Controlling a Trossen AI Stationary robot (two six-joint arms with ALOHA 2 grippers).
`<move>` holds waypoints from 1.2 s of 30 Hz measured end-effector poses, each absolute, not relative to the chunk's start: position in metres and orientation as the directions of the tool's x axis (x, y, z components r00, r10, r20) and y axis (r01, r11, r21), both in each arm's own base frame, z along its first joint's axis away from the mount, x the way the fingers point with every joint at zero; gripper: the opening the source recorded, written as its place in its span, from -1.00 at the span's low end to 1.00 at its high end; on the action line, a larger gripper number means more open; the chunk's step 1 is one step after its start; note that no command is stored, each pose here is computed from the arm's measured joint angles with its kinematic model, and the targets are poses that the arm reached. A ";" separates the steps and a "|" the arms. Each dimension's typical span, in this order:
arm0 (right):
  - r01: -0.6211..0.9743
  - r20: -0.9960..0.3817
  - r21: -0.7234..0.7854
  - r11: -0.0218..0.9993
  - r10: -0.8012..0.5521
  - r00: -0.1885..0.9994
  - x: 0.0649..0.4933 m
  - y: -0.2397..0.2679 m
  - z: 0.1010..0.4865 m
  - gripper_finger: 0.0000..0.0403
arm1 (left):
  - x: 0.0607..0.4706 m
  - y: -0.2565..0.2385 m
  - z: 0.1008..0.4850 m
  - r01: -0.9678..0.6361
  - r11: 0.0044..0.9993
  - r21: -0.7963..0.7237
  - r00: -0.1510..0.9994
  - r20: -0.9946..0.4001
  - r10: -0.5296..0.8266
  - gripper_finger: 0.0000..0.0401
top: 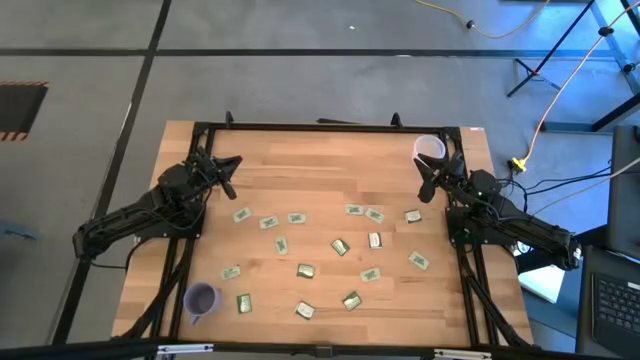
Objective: Pick and place Stevia / Truvia into bins
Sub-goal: Put the light green stevia packet into the transparent container
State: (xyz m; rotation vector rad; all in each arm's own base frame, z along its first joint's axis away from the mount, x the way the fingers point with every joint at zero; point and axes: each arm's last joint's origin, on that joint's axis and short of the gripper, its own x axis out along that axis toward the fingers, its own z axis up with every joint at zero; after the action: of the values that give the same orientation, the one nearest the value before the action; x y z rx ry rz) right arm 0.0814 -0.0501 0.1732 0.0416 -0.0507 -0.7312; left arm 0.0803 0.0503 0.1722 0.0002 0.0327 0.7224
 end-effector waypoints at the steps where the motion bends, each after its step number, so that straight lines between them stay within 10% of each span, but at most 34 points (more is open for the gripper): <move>1: 0.666 0.032 0.058 0.744 -0.668 0.743 0.081 -0.050 0.173 -0.49 | 0.080 0.050 0.172 -0.661 0.750 0.011 0.750 -0.030 0.661 -0.88; 25: 0.667 0.032 0.060 0.743 -0.669 0.742 0.081 -0.050 0.173 -0.49 | 0.080 0.050 0.172 -0.667 0.745 0.011 0.745 -0.030 0.667 -0.86; 36: 0.454 0.008 -0.003 0.891 -0.454 0.891 0.082 -0.042 0.203 -0.49 | 0.080 0.050 0.172 -0.667 0.745 0.011 0.745 -0.029 0.667 -0.85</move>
State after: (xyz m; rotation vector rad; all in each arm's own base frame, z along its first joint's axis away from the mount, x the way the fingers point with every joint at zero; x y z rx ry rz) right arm 0.0821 -0.0420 0.2028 -0.0046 -0.0072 -0.4708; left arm 0.0802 0.0505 0.1721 -0.0003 0.0320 0.7300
